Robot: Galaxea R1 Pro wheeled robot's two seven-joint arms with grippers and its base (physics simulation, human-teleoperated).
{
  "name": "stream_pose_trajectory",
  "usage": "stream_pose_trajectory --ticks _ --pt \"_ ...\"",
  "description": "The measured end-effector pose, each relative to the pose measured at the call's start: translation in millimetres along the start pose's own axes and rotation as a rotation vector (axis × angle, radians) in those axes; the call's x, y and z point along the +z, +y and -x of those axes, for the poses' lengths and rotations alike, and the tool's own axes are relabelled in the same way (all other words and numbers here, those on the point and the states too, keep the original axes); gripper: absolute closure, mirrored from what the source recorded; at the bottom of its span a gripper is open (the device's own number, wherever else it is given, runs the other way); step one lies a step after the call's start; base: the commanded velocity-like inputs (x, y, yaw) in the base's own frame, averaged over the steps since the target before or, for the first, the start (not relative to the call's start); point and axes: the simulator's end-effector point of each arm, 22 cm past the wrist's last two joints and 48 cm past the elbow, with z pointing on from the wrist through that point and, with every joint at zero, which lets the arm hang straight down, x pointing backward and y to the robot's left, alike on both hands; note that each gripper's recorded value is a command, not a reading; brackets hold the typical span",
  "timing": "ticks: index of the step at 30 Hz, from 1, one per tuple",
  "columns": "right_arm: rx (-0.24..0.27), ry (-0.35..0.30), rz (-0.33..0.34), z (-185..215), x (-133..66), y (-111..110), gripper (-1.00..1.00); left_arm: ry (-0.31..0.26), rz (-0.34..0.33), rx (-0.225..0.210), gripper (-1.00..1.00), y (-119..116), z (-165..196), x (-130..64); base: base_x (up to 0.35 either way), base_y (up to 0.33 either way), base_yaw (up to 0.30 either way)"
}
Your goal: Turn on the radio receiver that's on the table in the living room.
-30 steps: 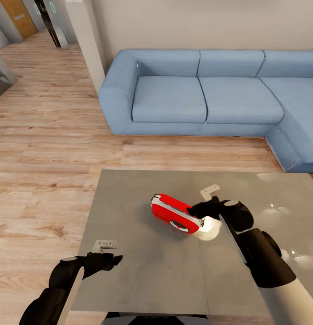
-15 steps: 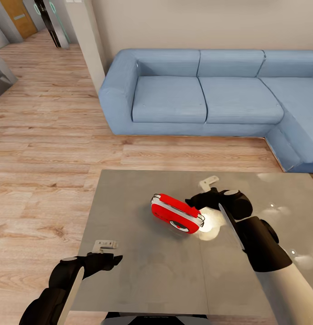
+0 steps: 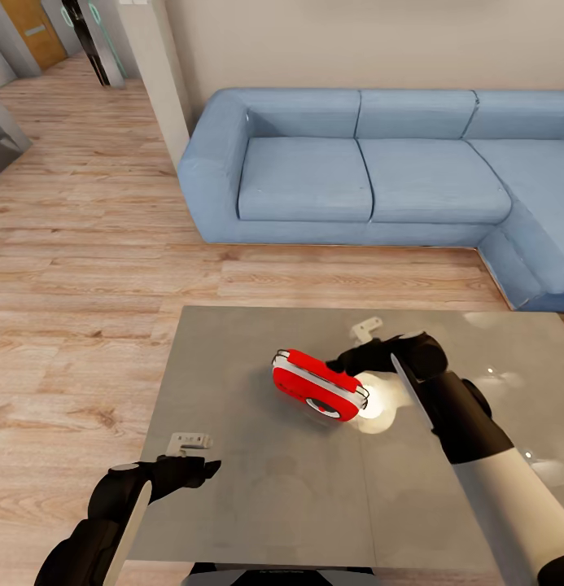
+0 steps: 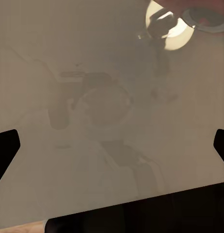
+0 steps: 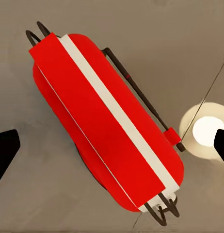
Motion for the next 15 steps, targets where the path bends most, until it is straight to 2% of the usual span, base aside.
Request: stream_pose_trajectory --ticks 15 --pt "0.062 0.121 -0.006 -15 29.0 -24 -1.00 0.000 -0.001 -0.001 -1.00 -1 0 0.1 0.000 0.000 0.000"
